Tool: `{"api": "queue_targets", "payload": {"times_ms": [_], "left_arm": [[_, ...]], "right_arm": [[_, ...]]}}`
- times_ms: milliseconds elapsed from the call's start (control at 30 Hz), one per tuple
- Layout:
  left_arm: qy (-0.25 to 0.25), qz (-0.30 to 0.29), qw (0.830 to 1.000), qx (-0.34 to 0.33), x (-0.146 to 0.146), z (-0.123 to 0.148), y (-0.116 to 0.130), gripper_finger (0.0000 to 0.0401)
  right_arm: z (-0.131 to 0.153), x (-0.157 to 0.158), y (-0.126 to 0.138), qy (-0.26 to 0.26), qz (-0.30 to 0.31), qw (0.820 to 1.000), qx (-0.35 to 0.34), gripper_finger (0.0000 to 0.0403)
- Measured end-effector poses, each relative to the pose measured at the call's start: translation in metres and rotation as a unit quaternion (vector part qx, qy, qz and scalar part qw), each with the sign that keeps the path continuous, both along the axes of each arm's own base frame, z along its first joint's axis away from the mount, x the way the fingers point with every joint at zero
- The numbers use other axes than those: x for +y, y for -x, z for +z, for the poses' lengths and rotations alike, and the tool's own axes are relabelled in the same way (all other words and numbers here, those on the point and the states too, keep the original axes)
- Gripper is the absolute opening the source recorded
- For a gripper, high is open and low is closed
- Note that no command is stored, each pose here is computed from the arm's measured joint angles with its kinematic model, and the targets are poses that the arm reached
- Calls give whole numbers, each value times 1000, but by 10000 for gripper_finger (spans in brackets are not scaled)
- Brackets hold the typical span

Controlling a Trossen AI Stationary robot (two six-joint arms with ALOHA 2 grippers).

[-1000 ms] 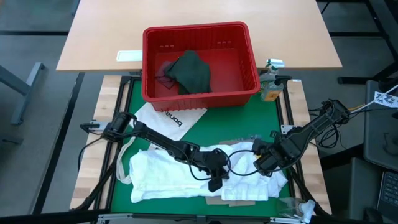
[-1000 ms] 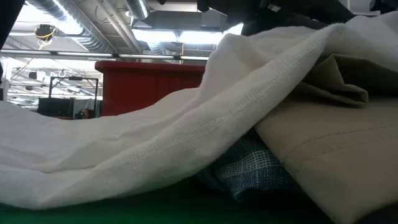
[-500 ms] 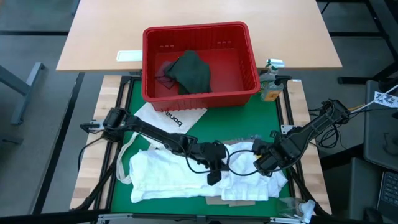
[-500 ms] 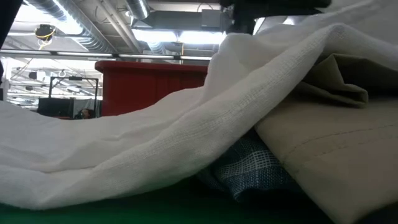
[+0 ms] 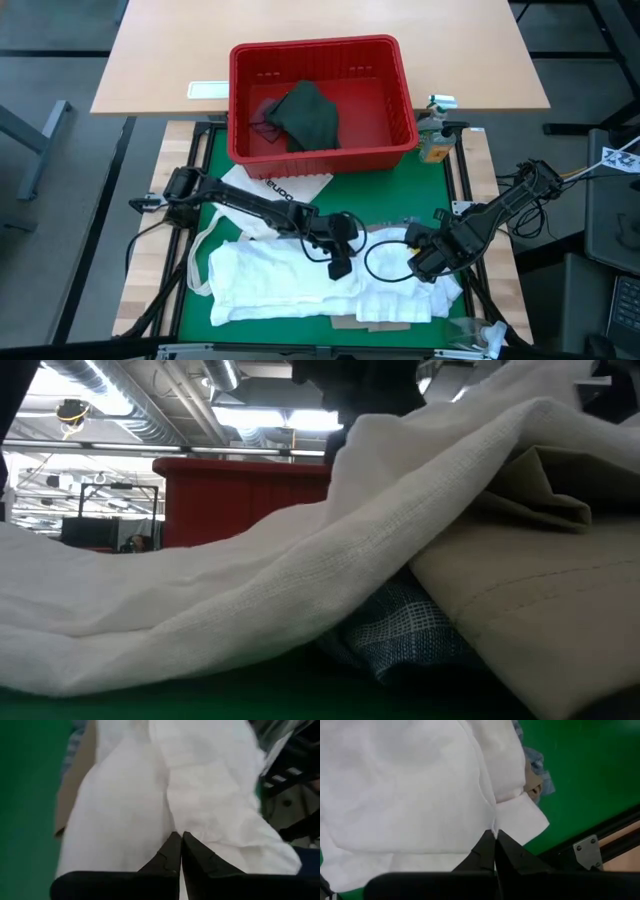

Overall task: Fold Laundry from Bin
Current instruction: Fold the white polo shirt

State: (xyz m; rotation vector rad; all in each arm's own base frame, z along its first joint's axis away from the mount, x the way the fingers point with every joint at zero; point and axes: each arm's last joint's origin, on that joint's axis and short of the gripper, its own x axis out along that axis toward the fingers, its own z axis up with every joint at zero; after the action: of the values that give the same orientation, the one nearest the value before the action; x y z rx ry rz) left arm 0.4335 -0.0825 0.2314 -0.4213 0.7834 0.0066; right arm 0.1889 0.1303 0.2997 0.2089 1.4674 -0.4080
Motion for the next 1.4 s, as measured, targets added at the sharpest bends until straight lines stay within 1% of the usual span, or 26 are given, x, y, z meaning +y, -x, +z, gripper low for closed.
{"api": "queue_targets", "payload": {"times_ms": [200, 433, 567, 700, 867, 1000, 1133, 1200, 1300, 1400], "left_arm": [[-9, 3, 1000, 13, 8, -2, 1, 0], [-17, 0, 1000, 18, 7, -3, 2, 0], [-40, 18, 998, 40, 10, -3, 7, 0], [-62, 28, 997, 25, 13, 12, 13, 0], [-61, 22, 998, 24, 9, 15, 15, 0], [-61, 19, 998, 24, 7, 15, 15, 0], [-61, 20, 998, 24, 7, 15, 15, 0], [-61, 20, 998, 24, 7, 15, 15, 0], [-61, 20, 998, 24, 7, 15, 15, 0], [-61, 20, 998, 24, 7, 15, 15, 0]], "right_arm": [[0, 0, 0, 1, 0, 1000, -1, 0], [0, 0, 0, 1, 0, 1000, -1, 3], [0, 0, 0, 1, 0, 1000, -1, 20], [0, 0, 0, 1, 0, 1000, -1, 37], [0, 0, 0, 1, 0, 1000, -1, 57], [0, 0, 0, -3, 0, 1000, 2, 83], [0, 3, 0, -36, -1, 999, 12, 119], [0, 6, -3, -60, -2, 998, 3, 138], [0, 12, -9, -104, -8, 994, -17, 165], [1, 18, -13, -158, -5, 987, -21, 185]]}}
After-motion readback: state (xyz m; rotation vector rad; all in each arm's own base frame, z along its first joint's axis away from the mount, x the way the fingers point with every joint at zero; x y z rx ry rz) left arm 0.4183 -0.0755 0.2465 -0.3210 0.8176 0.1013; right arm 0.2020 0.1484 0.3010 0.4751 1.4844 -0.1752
